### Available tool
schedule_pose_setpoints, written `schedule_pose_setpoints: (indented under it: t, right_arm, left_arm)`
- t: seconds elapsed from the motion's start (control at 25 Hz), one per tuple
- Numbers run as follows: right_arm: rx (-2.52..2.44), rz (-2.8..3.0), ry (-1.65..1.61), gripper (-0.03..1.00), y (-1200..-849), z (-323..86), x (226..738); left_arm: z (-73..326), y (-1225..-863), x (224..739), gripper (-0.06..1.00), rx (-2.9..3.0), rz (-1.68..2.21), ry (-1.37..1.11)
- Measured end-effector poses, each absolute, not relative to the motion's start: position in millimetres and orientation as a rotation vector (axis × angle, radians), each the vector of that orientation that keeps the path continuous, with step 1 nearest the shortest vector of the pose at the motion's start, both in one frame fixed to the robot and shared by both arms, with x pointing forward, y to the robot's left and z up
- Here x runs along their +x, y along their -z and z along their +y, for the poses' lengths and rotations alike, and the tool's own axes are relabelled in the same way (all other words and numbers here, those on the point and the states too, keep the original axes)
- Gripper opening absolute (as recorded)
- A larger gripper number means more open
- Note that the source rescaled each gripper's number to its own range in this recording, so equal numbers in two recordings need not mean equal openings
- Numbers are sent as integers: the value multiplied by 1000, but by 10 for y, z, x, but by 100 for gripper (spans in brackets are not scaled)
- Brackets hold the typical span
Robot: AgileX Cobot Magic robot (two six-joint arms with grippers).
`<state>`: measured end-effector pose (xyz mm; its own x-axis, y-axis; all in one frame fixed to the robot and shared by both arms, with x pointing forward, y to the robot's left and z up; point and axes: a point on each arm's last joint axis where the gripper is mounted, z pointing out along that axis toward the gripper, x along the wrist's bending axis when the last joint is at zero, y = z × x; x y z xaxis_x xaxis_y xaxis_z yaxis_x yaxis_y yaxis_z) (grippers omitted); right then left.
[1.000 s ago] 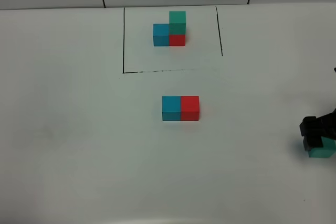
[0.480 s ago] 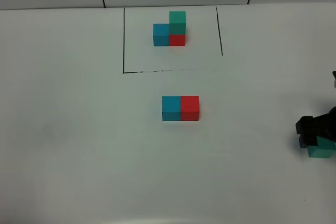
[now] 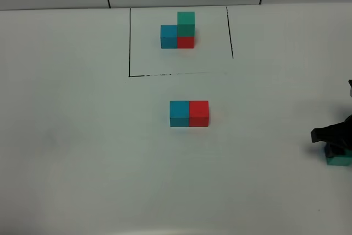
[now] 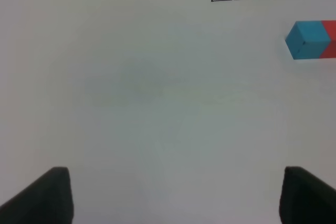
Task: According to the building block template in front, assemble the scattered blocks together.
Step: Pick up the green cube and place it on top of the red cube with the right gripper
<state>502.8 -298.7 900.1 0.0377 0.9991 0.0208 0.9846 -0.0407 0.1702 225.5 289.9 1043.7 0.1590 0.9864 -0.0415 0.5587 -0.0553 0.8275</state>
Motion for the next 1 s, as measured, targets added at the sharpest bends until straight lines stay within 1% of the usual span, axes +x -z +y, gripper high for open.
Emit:
schedule_pose_setpoints:
  t: [0.04,0.16,0.24,0.4,0.56,0.8,1.0]
  right_arm:
    - [2168,2107,-205,2,-9016,-2981,5038]
    - [2036,2200,-198,1,-9118,-2896,5091]
    - [1847,2318,-187,1,-9261,-2773,5170]
    - [1271,2621,-160,1,-9592,-2367,5347]
    - [740,2847,-107,1,-9817,-1904,5518]
    - [385,3011,-5,1,-9839,-1246,5703]
    - [187,3017,-19,1,-9844,-812,5738]
  left_arm:
    - [2899,-10437,2255,98,1710,1489,-744]
    - [2899,-10437,2255,98,1710,1489,-744]
    - [2899,-10437,2255,98,1710,1489,-744]
    - [2899,-10437,2255,98,1710,1489,-744]
    - [2899,-10437,2255,98,1710,1489,-744]
    - [2899,-10437,2255,98,1710,1489,-744]
    - [2899,-10437,2255,98,1710,1489,-744]
